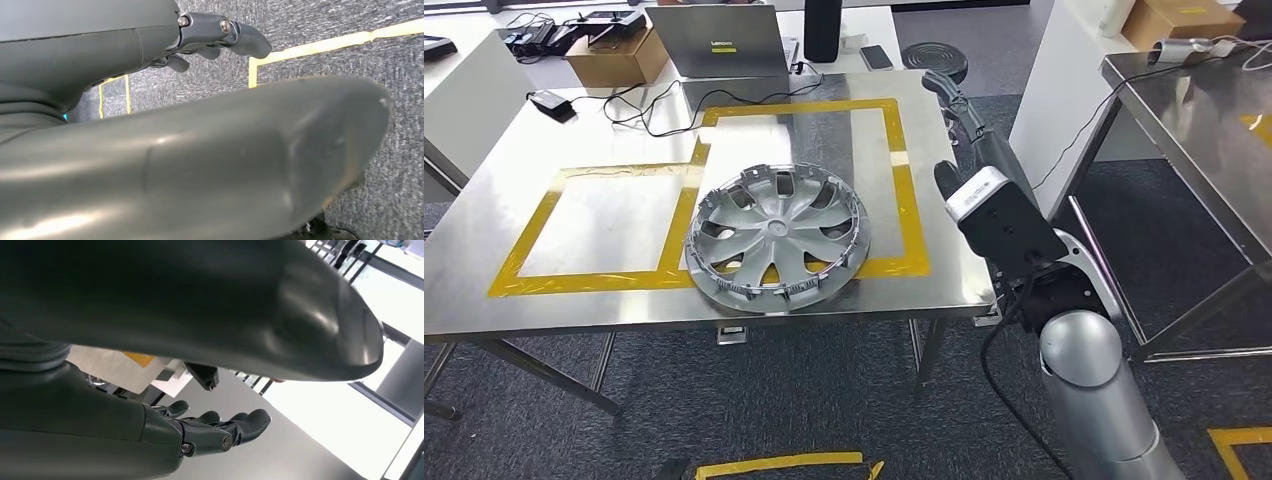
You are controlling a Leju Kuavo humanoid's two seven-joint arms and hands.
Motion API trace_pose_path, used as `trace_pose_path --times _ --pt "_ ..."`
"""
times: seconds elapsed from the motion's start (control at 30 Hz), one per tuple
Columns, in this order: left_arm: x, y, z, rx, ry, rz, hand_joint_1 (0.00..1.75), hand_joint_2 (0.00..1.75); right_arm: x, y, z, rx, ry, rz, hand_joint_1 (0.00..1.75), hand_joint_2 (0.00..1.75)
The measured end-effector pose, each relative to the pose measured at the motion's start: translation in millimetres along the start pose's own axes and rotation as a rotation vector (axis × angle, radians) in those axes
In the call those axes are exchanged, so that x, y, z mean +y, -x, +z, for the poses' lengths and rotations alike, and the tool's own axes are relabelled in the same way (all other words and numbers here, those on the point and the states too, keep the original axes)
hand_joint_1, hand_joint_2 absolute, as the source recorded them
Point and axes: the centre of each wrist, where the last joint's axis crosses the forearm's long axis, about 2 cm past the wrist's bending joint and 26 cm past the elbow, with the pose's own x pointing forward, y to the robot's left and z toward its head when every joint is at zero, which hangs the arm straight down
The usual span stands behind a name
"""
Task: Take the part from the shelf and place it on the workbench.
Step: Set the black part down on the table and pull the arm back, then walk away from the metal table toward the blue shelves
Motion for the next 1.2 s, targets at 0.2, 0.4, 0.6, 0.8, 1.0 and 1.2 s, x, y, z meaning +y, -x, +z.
trace_pose_path --times 0.2,0.4,0.6,0.8,1.0,1.2 --pt "0.7 -3.8 -0.1 0.013 -0.006 -0.005 0.00 0.00 4.3 0.5 7.0 0.018 -0.004 0.013 0.00 0.00" --pt "0.9 -4.0 -0.1 0.015 -0.003 -0.010 0.00 0.00 1.4 0.1 9.9 0.020 0.005 0.028 0.00 0.00" --pt "-0.8 -5.7 0.0 0.011 0.000 -0.011 0.00 0.00 -0.9 3.7 14.3 0.030 0.007 0.034 0.00 0.00" --pt "-3.2 -9.1 0.1 0.002 -0.008 -0.009 0.00 0.00 -5.2 1.7 8.7 0.015 0.012 0.043 0.00 0.00" --pt "-3.6 -6.4 0.2 0.010 -0.009 -0.003 0.00 0.00 -4.0 1.1 3.6 0.012 0.009 0.038 0.00 0.00" --pt "-2.7 -6.4 0.1 0.009 -0.011 0.000 0.00 0.00 -1.0 4.6 4.2 0.027 0.003 0.032 0.00 0.00"
